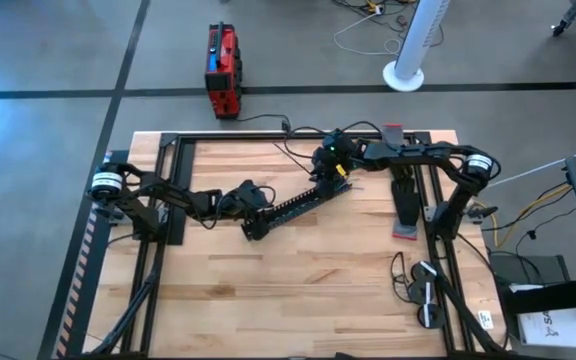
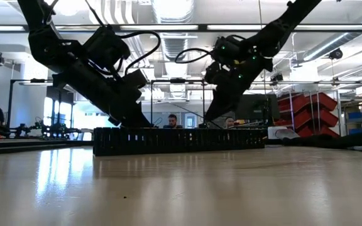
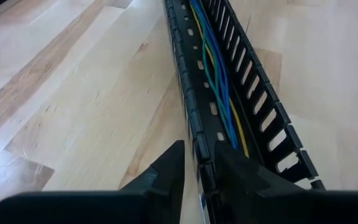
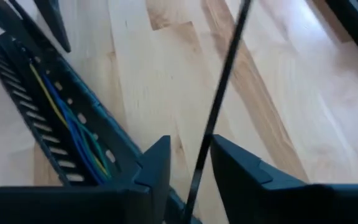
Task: Ziptie cables
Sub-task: Put the zip tied cable wires into the cable duct
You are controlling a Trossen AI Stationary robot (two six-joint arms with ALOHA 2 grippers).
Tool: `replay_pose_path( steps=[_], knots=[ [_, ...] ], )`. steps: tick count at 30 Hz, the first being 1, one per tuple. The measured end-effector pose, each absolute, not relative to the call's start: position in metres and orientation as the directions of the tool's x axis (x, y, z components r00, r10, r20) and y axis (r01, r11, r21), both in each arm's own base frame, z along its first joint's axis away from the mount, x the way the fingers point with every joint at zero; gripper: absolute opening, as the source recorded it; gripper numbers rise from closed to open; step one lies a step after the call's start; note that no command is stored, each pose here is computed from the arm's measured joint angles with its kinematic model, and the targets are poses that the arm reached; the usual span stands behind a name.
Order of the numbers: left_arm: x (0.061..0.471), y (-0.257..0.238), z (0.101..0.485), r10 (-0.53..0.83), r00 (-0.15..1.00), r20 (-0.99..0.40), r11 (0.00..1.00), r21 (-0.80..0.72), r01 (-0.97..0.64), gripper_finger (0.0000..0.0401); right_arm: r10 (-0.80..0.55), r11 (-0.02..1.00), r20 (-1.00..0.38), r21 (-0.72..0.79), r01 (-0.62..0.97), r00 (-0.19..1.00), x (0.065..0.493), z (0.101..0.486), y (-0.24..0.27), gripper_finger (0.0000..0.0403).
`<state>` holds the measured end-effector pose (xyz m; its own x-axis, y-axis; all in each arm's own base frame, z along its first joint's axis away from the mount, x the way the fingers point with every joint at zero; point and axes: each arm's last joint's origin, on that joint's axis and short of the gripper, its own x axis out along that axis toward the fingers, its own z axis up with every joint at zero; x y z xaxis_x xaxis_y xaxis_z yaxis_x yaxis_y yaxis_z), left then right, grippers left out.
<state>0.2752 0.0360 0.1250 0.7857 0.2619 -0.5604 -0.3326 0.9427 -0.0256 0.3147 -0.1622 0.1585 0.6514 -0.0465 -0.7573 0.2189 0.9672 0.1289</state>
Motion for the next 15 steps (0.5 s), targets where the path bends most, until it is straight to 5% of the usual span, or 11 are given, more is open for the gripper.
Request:
replay_pose_path(
  steps=[5,11,15],
  knots=[
    [0.275,0.036,0.125,0.262,0.784,-0.563,0.943,-0.025,-0.333,0.0062,-0.024,0.972,-0.753,0.137,0.192,0.657,0.317,0.161,-0.162,0.0010],
    [0.275,0.037,0.125,0.280,0.782,-0.556,0.933,-0.035,-0.358,0.0059,0.009,0.956,-0.802,0.181,0.229,0.597,0.321,0.159,-0.141,0.0001],
    [0.275,0.038,0.125,0.332,0.766,-0.550,0.911,-0.024,-0.412,0.0059,-0.082,0.952,-0.843,0.091,0.292,0.531,0.328,0.157,-0.118,0.0000]
  ],
)
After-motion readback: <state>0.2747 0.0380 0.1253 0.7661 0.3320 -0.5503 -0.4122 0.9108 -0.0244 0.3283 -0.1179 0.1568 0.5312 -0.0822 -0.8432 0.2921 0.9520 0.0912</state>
